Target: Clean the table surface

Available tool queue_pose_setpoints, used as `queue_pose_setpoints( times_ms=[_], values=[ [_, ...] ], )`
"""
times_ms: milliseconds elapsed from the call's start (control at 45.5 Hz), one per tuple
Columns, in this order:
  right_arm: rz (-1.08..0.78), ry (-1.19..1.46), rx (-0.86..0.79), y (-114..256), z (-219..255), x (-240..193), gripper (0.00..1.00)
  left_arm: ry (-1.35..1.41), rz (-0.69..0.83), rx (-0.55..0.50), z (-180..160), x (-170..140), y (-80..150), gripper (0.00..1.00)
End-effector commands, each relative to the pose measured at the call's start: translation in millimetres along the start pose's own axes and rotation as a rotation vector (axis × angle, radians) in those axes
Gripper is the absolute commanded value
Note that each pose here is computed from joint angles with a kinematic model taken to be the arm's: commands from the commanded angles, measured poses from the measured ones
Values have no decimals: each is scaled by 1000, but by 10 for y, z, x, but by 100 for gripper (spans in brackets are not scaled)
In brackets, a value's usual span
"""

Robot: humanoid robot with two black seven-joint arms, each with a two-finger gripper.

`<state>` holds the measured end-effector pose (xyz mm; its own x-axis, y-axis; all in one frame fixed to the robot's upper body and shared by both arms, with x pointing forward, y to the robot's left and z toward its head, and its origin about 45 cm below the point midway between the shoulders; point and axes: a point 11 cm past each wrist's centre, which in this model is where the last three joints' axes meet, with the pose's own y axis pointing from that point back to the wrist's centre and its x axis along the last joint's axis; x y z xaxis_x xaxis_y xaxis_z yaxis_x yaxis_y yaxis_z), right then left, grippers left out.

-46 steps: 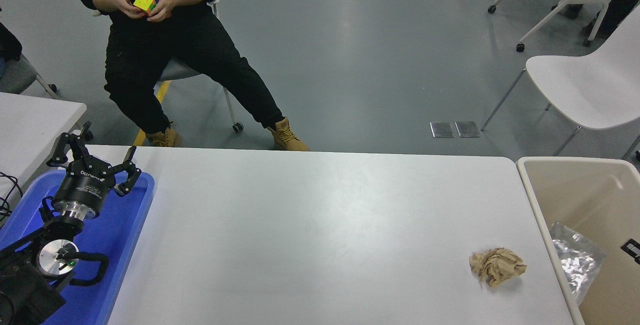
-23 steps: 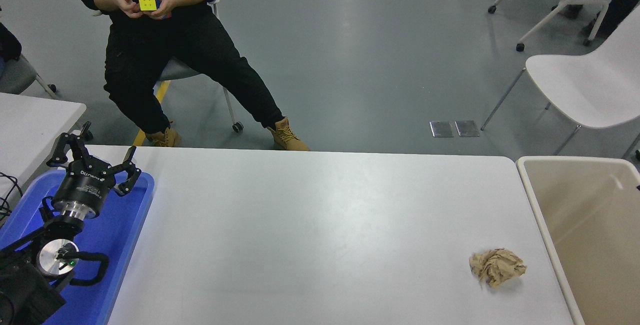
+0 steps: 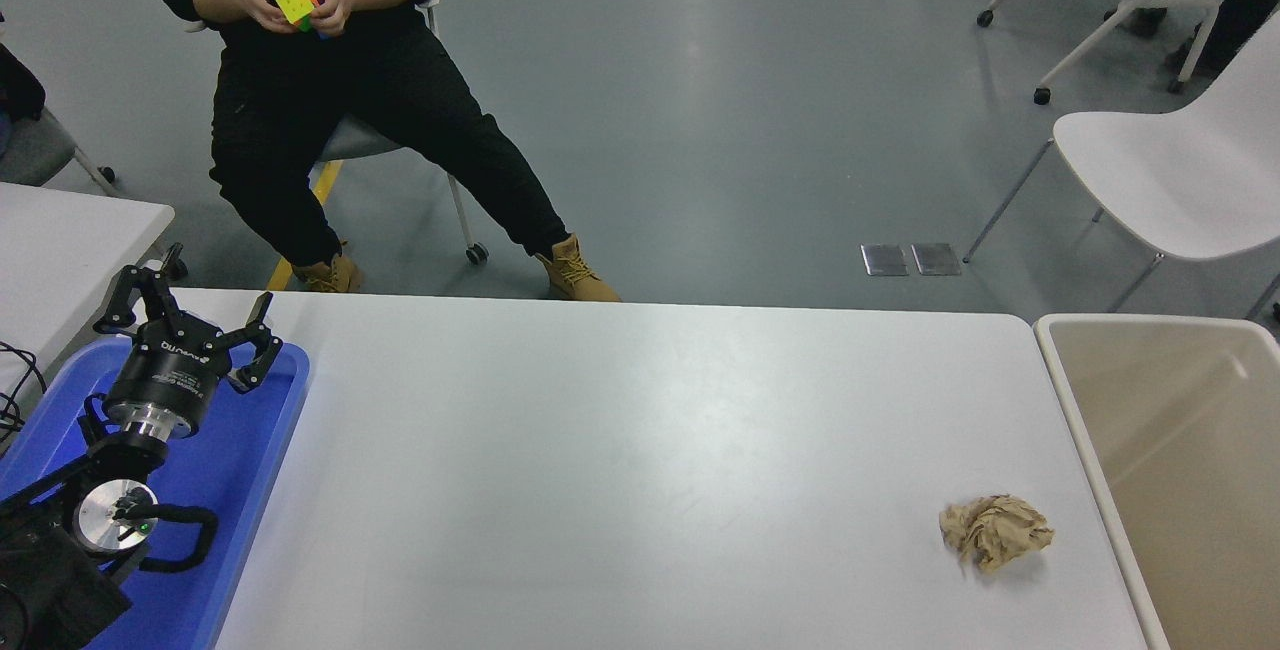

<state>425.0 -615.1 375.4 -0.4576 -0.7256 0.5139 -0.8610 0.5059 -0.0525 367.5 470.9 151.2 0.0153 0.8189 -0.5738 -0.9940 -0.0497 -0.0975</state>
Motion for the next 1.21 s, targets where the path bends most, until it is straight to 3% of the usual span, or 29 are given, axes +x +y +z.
queue_pose_setpoints(
  times_ms=[0,330,549,967,1187],
  values=[
    [29,-268,108,-72,-525,101,99,0,0,0,0,0,0,100],
    [-66,-600,218,-27,-1051,-196,99,0,0,0,0,0,0,100],
    [-176,-786,164,45,-1187,-459,99,0,0,0,0,0,0,100],
    [-421,-869,-49,521,-467,-1575,99,-1,0,0,7,3,0,100],
    [-427,-941,-142,714,-2,-1850,99,-1,0,0,7,3,0,100]
  ],
)
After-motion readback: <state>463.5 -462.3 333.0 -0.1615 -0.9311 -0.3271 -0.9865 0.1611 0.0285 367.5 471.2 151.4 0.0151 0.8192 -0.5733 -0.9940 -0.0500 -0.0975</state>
